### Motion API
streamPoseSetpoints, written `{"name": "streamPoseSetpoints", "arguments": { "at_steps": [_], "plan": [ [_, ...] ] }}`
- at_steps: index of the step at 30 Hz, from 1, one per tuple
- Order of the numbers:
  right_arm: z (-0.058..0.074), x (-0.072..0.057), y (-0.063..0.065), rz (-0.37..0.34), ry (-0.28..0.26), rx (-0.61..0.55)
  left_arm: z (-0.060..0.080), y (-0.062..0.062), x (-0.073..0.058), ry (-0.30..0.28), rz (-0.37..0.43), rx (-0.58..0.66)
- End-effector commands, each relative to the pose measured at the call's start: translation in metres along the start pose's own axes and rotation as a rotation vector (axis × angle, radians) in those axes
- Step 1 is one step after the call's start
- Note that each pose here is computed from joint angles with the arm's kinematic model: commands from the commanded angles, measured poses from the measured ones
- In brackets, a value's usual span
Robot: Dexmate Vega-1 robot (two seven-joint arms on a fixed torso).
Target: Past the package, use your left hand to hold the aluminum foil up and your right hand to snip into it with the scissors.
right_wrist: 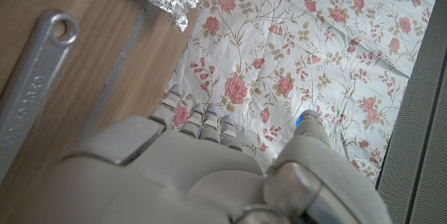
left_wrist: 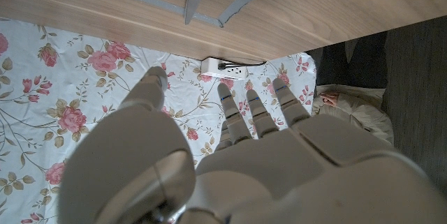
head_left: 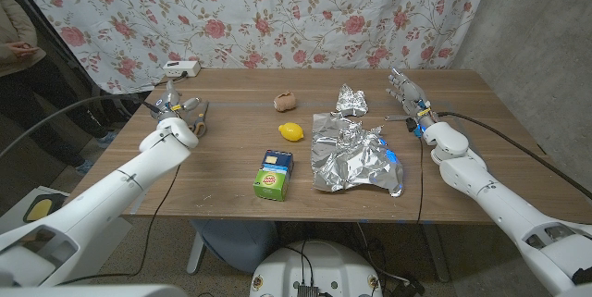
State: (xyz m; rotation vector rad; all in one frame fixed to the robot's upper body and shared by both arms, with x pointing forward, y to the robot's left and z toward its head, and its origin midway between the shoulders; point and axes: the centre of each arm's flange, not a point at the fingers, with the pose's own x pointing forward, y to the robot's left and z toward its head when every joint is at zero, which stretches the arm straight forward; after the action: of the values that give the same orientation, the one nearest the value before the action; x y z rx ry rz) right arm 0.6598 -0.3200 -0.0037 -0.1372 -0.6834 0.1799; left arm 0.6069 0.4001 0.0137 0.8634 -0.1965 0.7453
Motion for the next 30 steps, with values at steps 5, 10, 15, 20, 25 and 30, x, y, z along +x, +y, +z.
{"name": "streamPoseSetpoints", "arguments": {
  "at_steps": [5, 10, 15, 20, 25, 30],
  "plan": [
    [-0.0016, 0.0033, -0.0003, 0.002, -0.001, 0.004, 0.0007, -0.0052, 0.0041, 0.031, -0.015, 0.008],
    [-0.0015, 0.0036, -0.0002, 0.004, -0.003, 0.002, 0.0011, -0.0062, 0.0051, 0.04, -0.018, 0.013],
    [-0.002, 0.0035, -0.0009, -0.001, 0.002, 0.004, 0.0021, -0.0082, 0.0057, 0.045, -0.021, 0.014],
    [-0.0034, 0.0029, -0.0011, 0.0, 0.002, 0.003, 0.0027, -0.0111, 0.0057, 0.045, -0.026, 0.014],
    [-0.0037, 0.0025, -0.0011, 0.0, 0.005, 0.002, 0.0021, -0.0135, 0.0057, 0.041, -0.023, 0.015],
    [-0.0037, 0.0017, -0.0019, -0.005, 0.007, 0.005, 0.0012, -0.0145, 0.0056, 0.054, -0.012, 0.009]
  ]
}}
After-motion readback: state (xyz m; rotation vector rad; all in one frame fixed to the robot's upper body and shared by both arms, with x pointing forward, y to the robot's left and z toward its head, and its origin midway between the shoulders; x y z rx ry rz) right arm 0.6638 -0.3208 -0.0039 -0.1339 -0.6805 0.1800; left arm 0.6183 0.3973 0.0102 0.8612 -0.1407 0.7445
